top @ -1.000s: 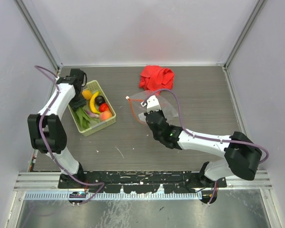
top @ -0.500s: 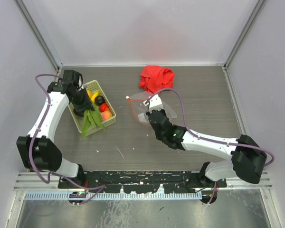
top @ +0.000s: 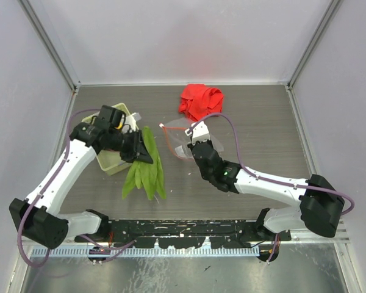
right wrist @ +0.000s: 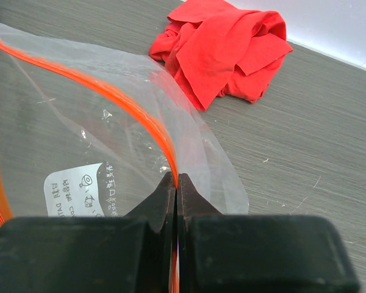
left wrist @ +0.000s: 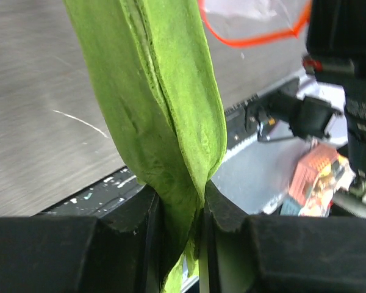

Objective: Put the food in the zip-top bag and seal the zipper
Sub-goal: Pick up the fake vegetable from the bin.

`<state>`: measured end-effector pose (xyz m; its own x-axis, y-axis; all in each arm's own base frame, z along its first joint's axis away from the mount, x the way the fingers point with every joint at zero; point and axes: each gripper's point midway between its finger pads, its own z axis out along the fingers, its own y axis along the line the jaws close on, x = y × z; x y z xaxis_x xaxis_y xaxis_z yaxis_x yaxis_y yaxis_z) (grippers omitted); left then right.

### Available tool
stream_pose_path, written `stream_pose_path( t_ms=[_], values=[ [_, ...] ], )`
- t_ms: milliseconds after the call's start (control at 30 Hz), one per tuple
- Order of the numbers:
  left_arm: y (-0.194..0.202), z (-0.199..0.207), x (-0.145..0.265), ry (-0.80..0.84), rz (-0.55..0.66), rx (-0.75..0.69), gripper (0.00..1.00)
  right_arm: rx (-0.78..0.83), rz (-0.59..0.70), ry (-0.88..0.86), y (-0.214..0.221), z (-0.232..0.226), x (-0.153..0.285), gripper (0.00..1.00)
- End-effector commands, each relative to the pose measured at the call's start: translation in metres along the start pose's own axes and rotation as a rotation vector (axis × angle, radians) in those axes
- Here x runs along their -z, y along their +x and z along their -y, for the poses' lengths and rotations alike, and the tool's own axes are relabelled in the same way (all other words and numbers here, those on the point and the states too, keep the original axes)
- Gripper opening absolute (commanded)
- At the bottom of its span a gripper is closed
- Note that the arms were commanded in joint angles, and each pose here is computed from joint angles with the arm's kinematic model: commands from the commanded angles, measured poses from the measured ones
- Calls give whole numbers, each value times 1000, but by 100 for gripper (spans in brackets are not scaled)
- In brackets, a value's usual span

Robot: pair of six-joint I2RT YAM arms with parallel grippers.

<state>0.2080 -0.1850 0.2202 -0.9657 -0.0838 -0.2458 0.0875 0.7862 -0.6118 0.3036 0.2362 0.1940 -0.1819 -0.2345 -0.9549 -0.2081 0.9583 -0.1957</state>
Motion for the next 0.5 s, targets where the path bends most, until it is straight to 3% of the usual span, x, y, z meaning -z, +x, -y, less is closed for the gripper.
stream_pose_path(
  t_ms=[0,233,467],
  values=[
    [25,52,0,224,-58,-108,18,-99,79,-12,-32,2,4,1],
    [53,89,-22,351,-162,-179,19,-113,86,-26,-35,1,5,1],
    [51,93,-44,364,-207,-161,19,-133,109,-77,-36,-5,9,1]
  ],
)
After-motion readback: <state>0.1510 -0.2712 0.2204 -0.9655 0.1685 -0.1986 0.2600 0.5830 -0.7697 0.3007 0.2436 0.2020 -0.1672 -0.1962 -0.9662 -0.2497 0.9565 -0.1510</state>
